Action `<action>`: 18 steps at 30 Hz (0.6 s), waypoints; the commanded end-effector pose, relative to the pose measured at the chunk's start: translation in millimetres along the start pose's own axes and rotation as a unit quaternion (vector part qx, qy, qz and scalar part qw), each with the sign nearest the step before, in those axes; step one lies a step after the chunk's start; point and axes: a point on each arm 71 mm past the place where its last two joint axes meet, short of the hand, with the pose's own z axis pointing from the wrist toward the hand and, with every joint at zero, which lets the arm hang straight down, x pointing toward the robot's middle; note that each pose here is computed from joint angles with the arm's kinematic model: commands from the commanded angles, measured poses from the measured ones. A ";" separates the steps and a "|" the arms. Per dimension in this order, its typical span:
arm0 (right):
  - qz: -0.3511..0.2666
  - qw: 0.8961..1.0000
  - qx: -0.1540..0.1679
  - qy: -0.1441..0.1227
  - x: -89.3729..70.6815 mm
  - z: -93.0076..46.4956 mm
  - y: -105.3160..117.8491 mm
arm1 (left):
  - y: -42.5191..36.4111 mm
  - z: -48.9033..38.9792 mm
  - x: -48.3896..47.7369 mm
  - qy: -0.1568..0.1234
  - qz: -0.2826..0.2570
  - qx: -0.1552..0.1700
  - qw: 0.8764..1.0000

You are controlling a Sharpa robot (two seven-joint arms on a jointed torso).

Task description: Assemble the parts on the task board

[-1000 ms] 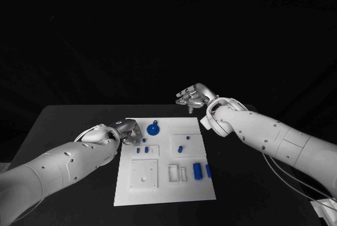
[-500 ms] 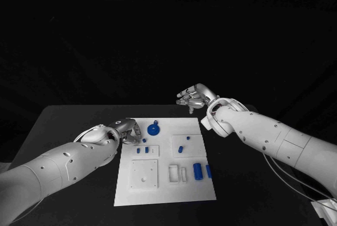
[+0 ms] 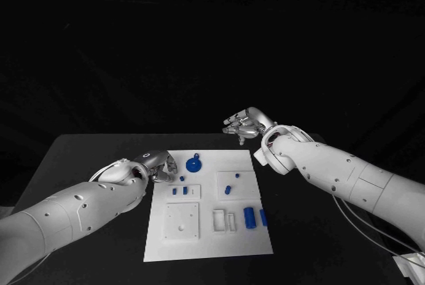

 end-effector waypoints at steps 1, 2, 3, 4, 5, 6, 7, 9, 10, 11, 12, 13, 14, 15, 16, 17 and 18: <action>0.001 1.000 -0.004 0.007 0.9 -0.5 0.0 | -2.9 -1.0 -4.1 -0.013 -0.003 0.005 1.000; 0.001 1.000 -0.004 0.007 0.8 -0.6 -0.2 | -3.6 -1.6 -5.5 -0.015 -0.004 0.007 1.000; 0.001 1.000 -0.004 0.007 0.7 -0.7 -0.4 | -4.5 -2.2 -7.2 -0.016 -0.005 0.009 1.000; 0.001 1.000 -0.004 0.007 0.6 -0.8 -0.7 | -5.9 -2.9 -9.5 -0.018 -0.007 0.011 1.000; 0.001 1.000 -0.003 0.007 0.6 -0.9 -0.8 | -6.7 -3.2 -10.7 -0.018 -0.008 0.013 1.000; 0.001 1.000 -0.003 0.007 0.6 -0.9 -1.1 | -8.2 -3.9 -13.0 -0.020 -0.009 0.015 1.000; 0.001 1.000 -0.003 0.007 0.5 -1.0 -1.5 | -9.9 -4.6 -15.5 -0.021 -0.011 0.019 1.000; 0.001 1.000 -0.002 0.007 0.5 -1.0 -2.4 | -13.7 -6.5 -20.8 -0.024 -0.014 0.025 0.999; 0.001 1.000 -0.001 0.008 0.5 -1.1 -3.1 | -16.1 -7.7 -24.1 -0.025 -0.016 0.029 0.999; 0.001 1.000 -0.001 0.008 0.5 -1.2 -3.6 | -17.6 -8.7 -26.4 -0.026 -0.018 0.032 0.999; 0.001 1.000 0.000 0.009 0.6 -1.3 -4.1 | -19.1 -9.8 -28.8 -0.027 -0.020 0.034 0.999; 0.001 1.000 0.000 0.011 0.8 -1.6 -5.0 | -21.4 -12.1 -33.2 -0.028 -0.023 0.038 0.999; 0.000 1.000 0.001 0.013 1.1 -1.9 -5.7 | -22.7 -14.0 -36.6 -0.029 -0.028 0.040 0.998; -0.003 1.000 0.000 0.016 1.5 -2.3 -6.5 | -23.5 -16.2 -40.1 -0.030 -0.034 0.042 0.998; -0.007 1.000 0.000 0.019 2.1 -2.9 -7.3 | -24.1 -18.4 -43.8 -0.032 -0.041 0.043 0.998; -0.013 1.000 -0.001 0.023 2.9 -3.5 -8.0 | -24.5 -20.9 -47.4 -0.034 -0.048 0.043 0.997; -0.019 0.999 -0.002 0.028 3.9 -4.2 -8.8 | -24.7 -23.5 -51.0 -0.035 -0.056 0.043 0.997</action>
